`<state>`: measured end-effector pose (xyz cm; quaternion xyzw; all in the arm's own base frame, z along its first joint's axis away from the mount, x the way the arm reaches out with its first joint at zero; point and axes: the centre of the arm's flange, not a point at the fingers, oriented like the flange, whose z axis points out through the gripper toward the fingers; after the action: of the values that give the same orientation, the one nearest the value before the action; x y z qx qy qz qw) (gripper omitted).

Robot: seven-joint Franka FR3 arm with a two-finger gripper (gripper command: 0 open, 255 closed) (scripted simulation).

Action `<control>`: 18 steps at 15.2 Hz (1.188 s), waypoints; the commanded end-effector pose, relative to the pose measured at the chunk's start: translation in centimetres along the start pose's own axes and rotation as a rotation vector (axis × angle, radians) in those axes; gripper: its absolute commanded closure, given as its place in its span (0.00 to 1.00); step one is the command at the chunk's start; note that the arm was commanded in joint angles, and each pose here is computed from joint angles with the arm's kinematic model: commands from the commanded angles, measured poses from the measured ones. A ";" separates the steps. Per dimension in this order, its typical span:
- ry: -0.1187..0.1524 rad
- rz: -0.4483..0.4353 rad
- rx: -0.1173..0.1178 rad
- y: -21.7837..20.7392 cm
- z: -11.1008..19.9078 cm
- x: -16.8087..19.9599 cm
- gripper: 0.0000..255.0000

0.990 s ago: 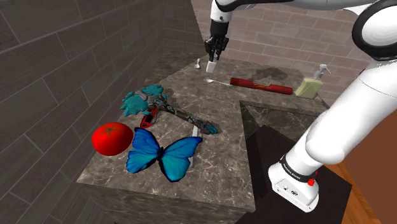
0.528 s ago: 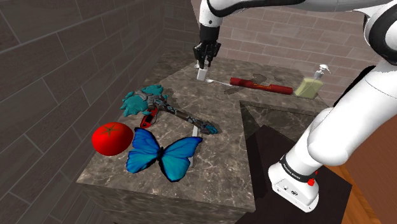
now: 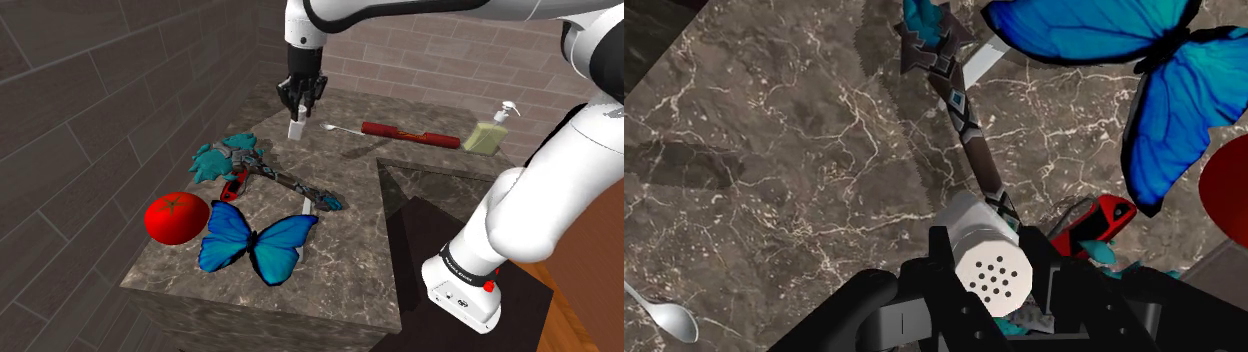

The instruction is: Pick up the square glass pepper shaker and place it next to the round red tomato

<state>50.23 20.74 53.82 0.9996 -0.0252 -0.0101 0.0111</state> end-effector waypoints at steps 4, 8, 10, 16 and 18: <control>0.000 0.002 0.000 -6.1 -0.1 -2.3 1.00; 0.000 0.002 0.000 -11.0 -0.1 -4.0 1.00; 0.000 0.002 0.000 -13.5 -0.2 -4.9 1.00; 0.000 0.002 0.000 -21.0 -0.3 -7.5 1.00; 0.000 0.002 0.000 -23.5 -0.3 -8.3 1.00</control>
<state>43.63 43.11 53.93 0.9996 -0.0252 -0.0102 0.0111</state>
